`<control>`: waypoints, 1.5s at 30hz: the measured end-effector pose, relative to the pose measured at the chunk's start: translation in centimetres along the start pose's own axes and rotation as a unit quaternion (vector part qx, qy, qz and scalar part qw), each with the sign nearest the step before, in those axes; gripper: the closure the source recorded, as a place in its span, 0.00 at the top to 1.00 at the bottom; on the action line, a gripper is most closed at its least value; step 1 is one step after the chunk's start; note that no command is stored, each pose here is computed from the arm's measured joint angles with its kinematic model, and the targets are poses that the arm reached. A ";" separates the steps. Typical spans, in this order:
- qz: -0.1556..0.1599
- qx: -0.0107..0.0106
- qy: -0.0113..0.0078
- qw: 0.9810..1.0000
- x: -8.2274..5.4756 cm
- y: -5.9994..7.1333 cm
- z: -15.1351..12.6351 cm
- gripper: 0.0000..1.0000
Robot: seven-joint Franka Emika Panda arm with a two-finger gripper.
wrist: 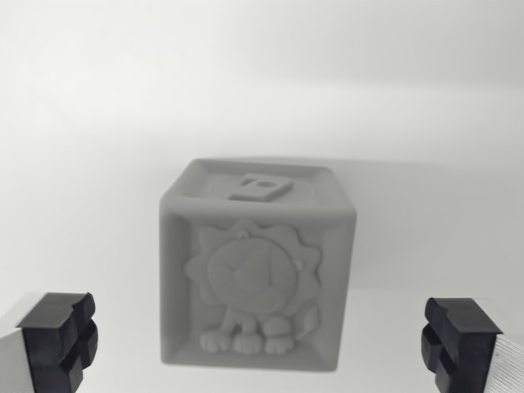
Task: Destack cube
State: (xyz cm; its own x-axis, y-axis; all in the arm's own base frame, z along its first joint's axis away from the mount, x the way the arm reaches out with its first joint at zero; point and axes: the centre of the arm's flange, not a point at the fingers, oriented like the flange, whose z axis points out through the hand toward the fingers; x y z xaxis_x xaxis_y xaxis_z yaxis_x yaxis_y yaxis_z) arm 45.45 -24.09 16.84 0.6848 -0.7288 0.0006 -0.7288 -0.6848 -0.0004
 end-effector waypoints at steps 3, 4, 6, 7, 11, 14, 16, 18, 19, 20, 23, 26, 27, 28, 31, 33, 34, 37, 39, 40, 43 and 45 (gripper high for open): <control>0.000 0.000 0.000 1.000 0.0 0.0 -1.0 1.00; 0.000 0.000 0.000 1.000 0.0 0.0 -1.4 1.00; 0.000 0.000 0.001 1.000 0.0 0.0 -2.2 1.00; 0.000 0.000 0.000 1.000 0.0 0.0 -2.6 1.00; -0.001 0.001 0.001 1.000 0.0 0.0 -4.2 1.00; -0.001 0.000 0.001 1.000 0.0 0.0 -5.2 1.00; -0.001 0.000 0.000 1.000 0.0 0.0 -6.2 1.00; -0.001 0.001 0.001 1.000 0.0 0.0 -7.1 1.00; -0.001 0.001 0.001 1.000 0.0 0.0 -7.3 1.00; -0.001 0.001 0.001 1.000 0.0 0.0 -7.8 1.00; 0.000 0.001 0.001 1.000 -0.1 0.1 -9.2 1.00; -0.001 0.001 0.001 1.000 -0.1 0.0 -10.3 1.00; -0.001 0.001 0.001 1.000 -0.1 0.0 -10.8 1.00; -0.001 0.001 0.001 1.000 -0.1 0.0 -11.2 1.00; -0.001 0.001 0.000 1.000 -0.1 0.0 -12.6 1.00; -0.001 0.001 0.001 1.000 -0.1 0.0 -13.5 1.00; 0.000 0.002 0.001 1.000 -0.1 0.0 -13.7 1.00; -0.001 0.002 0.001 1.000 -0.1 0.0 -15.0 1.00; -0.001 0.002 0.001 1.000 -0.1 0.0 -15.9 1.00; -0.001 0.002 0.001 1.000 -0.1 0.0 -16.1 1.00; -0.001 0.002 0.000 1.000 -0.1 0.0 -17.4 1.00; -0.001 0.002 0.000 1.000 -0.1 0.0 -18.2 1.00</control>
State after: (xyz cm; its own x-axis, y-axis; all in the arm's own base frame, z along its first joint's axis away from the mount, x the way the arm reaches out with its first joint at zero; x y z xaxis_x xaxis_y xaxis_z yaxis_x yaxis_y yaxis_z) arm 45.39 -24.04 35.01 0.6857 -0.7279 0.0014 -0.7279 -0.6857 -0.0040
